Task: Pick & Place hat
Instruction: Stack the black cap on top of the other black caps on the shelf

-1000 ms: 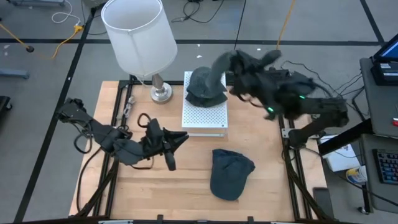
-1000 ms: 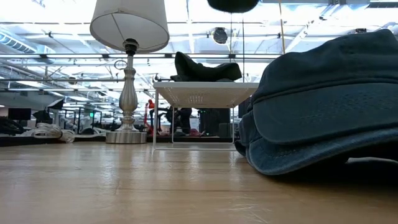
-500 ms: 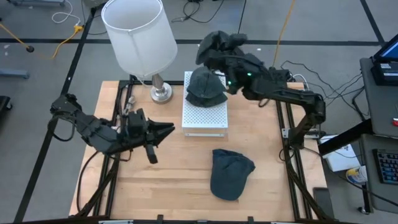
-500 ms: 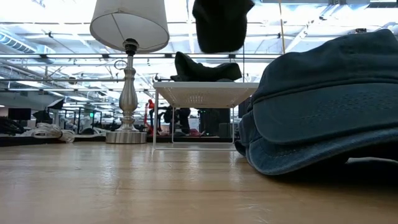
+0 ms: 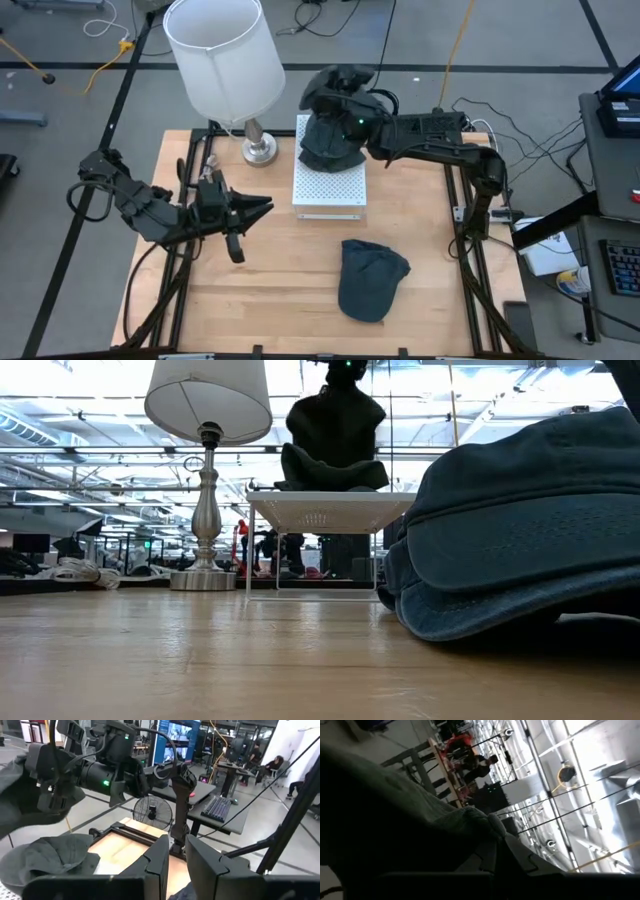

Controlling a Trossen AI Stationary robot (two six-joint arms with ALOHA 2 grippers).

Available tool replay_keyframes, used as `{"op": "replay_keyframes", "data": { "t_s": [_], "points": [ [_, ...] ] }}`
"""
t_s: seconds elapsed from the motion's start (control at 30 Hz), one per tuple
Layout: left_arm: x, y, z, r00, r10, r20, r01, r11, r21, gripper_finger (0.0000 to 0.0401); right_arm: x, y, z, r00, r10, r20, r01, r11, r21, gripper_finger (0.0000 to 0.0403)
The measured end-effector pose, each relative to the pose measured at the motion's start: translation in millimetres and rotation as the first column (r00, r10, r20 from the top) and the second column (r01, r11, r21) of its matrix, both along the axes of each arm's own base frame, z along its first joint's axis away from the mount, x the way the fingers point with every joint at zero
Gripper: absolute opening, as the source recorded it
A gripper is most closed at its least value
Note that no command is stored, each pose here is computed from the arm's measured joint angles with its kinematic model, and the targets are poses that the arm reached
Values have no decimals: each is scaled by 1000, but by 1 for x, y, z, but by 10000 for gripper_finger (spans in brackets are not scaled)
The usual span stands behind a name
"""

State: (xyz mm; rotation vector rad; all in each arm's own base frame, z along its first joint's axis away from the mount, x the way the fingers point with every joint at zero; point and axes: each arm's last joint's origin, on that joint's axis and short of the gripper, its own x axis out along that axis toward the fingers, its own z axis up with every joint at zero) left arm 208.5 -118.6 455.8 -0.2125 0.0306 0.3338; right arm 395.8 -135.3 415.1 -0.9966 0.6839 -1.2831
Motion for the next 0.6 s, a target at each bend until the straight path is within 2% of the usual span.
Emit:
{"op": "replay_keyframes", "data": {
  "t_s": [0.23, 0.6],
  "points": [
    [0, 0, -3, 1000, -2, -29, 3, 1000, 22, 67, 1, 0, -16, 1000, -8, 14, 6, 995, 100, 4],
    [0, 0, -3, 999, -3, -43, 6, 998, 58, 67, 6, 19, -40, 997, 78, 1, -76, 969, 235, 4]
  ]
}}
